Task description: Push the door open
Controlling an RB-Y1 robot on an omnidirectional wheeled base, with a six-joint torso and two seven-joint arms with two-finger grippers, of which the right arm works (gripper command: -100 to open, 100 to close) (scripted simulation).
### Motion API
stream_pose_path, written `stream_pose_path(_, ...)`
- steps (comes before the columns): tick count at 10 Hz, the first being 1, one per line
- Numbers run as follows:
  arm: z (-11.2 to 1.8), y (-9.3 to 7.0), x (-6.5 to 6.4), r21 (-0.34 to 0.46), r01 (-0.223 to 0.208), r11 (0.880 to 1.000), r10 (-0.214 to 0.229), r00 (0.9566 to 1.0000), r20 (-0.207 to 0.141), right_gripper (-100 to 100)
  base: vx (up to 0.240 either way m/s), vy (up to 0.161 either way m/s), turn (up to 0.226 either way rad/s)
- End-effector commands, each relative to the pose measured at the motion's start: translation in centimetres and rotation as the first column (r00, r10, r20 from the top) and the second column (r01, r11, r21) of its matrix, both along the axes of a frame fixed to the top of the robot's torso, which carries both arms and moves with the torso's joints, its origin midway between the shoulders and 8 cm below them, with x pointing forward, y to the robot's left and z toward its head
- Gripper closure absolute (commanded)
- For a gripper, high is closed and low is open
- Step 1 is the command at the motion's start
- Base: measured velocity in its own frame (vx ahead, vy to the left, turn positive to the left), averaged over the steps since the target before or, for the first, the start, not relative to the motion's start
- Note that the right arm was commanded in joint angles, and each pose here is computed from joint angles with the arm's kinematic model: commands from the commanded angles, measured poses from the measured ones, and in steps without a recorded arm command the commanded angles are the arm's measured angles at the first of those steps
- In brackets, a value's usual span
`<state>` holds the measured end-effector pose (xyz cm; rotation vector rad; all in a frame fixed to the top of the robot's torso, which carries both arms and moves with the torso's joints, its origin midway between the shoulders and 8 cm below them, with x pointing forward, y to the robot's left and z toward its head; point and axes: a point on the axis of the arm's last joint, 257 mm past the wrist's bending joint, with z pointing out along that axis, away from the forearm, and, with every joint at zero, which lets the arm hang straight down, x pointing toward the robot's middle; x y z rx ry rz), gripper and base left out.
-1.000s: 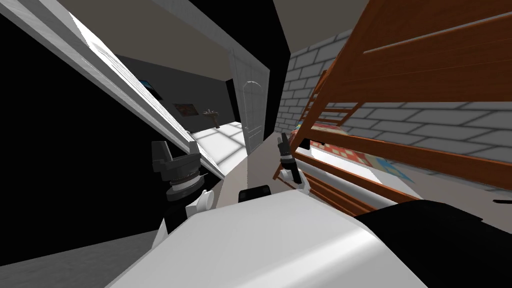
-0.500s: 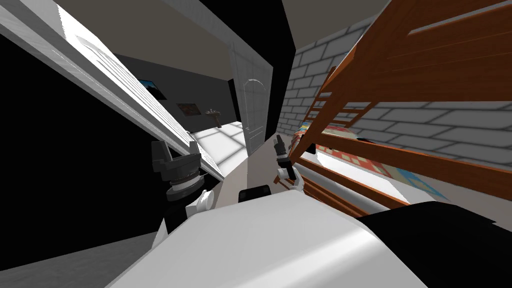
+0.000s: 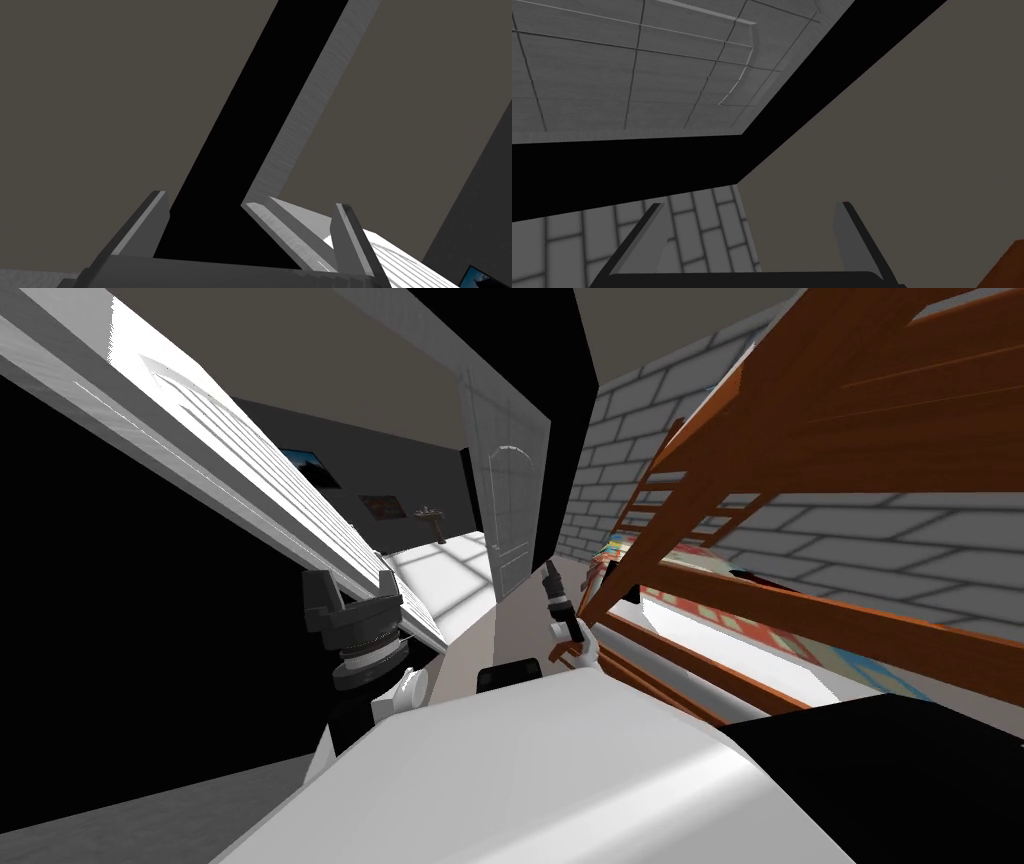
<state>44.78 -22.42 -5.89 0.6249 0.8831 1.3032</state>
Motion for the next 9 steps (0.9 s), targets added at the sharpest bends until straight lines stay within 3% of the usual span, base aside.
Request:
stream_pose_path(1,-0.8,0.4,0.7,0.007,-0.015,1.0,0.015,0.9997,-0.018,-100,0.091,-0.05,0.057)
stream_pose_path(5,-2.9,1.6,2.6,0.024,-0.049,0.998,0.051,0.9966,-0.065,-100,0.088,-0.053,0.058)
stream_pose_path(9,-5.1,2.9,4.3,0.041,-0.083,0.996,0.087,0.9898,-0.113,-100,0.097,-0.058,0.057)
